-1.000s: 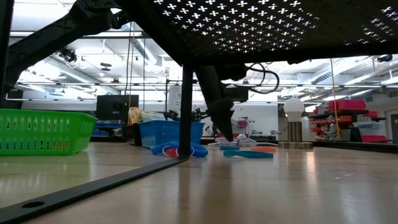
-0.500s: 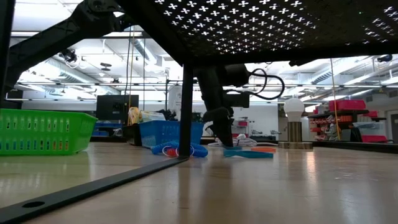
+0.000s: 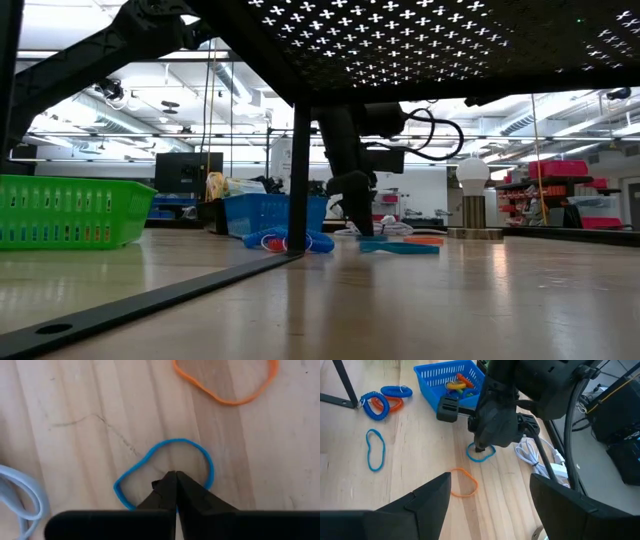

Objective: Pick & Place Office Desk Supplies
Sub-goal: Put the top blue rubber band into the green bin

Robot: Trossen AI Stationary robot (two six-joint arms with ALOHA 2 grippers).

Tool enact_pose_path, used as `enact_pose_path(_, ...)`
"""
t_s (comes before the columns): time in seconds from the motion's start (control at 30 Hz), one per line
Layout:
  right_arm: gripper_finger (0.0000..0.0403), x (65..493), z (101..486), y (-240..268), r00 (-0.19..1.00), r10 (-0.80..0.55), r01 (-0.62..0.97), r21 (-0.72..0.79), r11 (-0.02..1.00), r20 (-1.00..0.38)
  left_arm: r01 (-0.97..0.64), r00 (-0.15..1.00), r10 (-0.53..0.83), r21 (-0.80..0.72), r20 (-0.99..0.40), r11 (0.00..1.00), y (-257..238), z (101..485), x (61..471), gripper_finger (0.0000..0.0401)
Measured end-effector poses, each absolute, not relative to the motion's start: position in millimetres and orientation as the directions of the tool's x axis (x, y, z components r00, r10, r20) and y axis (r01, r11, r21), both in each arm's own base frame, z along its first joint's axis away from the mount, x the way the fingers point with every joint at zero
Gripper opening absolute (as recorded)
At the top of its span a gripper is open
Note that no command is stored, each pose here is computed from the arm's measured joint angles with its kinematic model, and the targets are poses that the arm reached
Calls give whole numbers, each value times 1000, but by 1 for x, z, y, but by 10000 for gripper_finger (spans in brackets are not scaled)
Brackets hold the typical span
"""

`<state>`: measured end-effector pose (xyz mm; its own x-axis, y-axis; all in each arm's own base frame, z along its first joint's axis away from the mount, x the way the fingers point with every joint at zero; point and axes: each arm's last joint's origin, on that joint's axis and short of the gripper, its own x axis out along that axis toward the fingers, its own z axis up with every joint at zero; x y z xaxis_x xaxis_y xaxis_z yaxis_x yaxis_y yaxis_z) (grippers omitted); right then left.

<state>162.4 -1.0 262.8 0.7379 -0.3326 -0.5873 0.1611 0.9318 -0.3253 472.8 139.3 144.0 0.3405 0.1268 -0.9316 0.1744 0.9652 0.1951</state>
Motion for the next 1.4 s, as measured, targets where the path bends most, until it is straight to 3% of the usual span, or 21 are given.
enact_pose_path(0.17,279,162,263,-1,737,-334,161,-326,931,-588,202,394,159,254,-905,946,138,148,479,24)
enact_pose_path(0.5,279,161,261,-1,723,-334,161,-323,933,-604,283,408,140,270,-902,920,129,149,482,165)
enact_pose_path(0.7,279,161,261,-1,723,-334,161,-323,933,-605,295,431,151,297,-890,908,134,151,483,197)
enact_pose_path(1.0,279,160,260,-1,716,-334,160,-321,933,-613,329,439,68,230,-896,916,146,142,480,158)
enact_pose_path(1.17,279,160,260,-1,715,-334,162,-319,934,-614,336,417,66,221,-907,915,143,137,480,101)
enact_pose_path(1.3,279,160,260,-1,715,-334,162,-318,934,-614,306,397,97,231,-913,923,143,135,479,22)
enact_pose_path(1.4,279,160,260,-1,715,-334,165,-316,934,-614,259,383,136,248,-914,934,142,135,480,6)
